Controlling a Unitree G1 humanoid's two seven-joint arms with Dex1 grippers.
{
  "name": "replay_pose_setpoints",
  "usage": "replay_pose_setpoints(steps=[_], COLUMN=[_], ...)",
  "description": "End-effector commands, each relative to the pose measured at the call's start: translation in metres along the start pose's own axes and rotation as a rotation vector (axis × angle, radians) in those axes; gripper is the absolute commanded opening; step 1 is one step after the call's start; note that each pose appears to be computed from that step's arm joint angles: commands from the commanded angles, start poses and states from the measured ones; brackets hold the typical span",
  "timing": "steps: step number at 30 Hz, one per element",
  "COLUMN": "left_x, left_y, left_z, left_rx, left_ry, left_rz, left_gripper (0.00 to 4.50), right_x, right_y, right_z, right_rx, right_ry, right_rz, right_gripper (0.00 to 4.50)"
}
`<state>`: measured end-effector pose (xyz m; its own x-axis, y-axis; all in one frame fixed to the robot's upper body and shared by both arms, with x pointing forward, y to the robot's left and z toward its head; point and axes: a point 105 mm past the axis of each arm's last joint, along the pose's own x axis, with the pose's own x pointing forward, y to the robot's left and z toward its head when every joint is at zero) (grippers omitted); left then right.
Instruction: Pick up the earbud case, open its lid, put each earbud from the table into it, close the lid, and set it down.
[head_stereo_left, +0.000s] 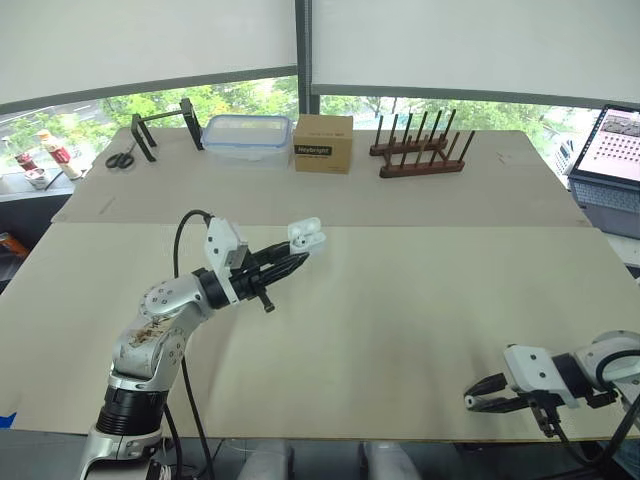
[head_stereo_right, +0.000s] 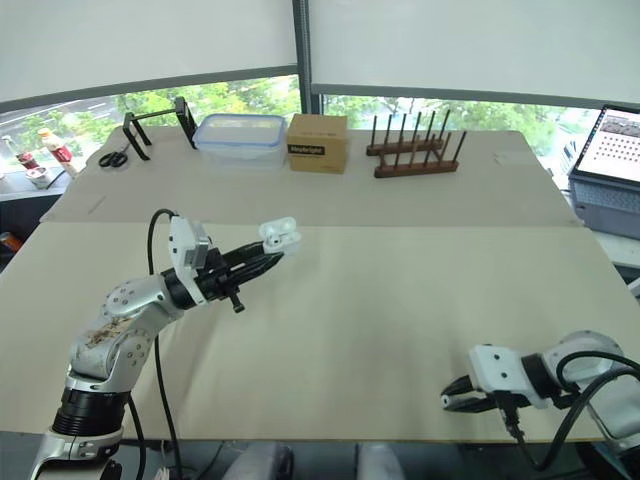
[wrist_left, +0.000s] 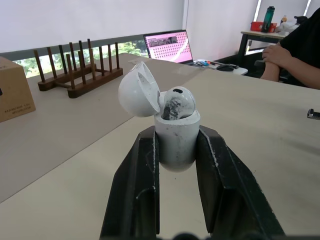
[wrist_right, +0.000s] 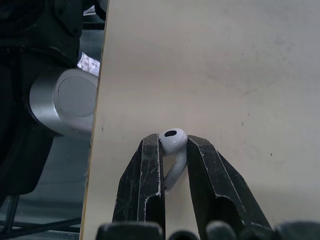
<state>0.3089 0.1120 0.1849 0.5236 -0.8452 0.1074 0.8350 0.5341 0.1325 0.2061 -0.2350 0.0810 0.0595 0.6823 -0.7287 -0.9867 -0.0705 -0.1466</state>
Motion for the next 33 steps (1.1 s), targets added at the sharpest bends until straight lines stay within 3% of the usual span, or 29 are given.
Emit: replay_pose_setpoints(steps=[1,6,8,12,22,28,33], left_x=[0.003,0.002,0.002,0.002,0.000,0.001,0.002], left_y=[-0.005,-0.006,-0.006,-0.006,-0.009,-0.013,-0.015], left_z=[0.014,0.014,0.014,0.013,0.010,0.008,0.007], left_rx=[0.038,0.037,0.036,0.031,0.016,0.007,0.004], left_ry=[-0.038,-0.035,-0.033,-0.028,-0.016,-0.011,-0.012], left_rz=[-0.023,-0.024,-0.025,-0.025,-0.042,-0.060,-0.063], left_gripper=[0.52,0.52,0.52,0.52,0.52,0.52,0.52], right_x=[-0.008,-0.009,-0.010,-0.009,-0.021,-0.020,-0.009], right_y=[-0.004,-0.001,-0.001,-0.006,-0.016,-0.005,-0.002], right_z=[-0.004,-0.008,-0.008,-0.004,0.040,0.049,0.047], right_rx=[-0.018,0.014,0.013,-0.029,-0.053,0.009,0.059], right_ry=[0.032,0.042,0.038,0.036,0.059,0.356,0.425], right_rz=[-0.043,-0.017,-0.017,-0.036,-0.092,-0.085,-0.126], right_gripper=[0.30,0.30,1.37,2.68,2.70,2.70,2.70])
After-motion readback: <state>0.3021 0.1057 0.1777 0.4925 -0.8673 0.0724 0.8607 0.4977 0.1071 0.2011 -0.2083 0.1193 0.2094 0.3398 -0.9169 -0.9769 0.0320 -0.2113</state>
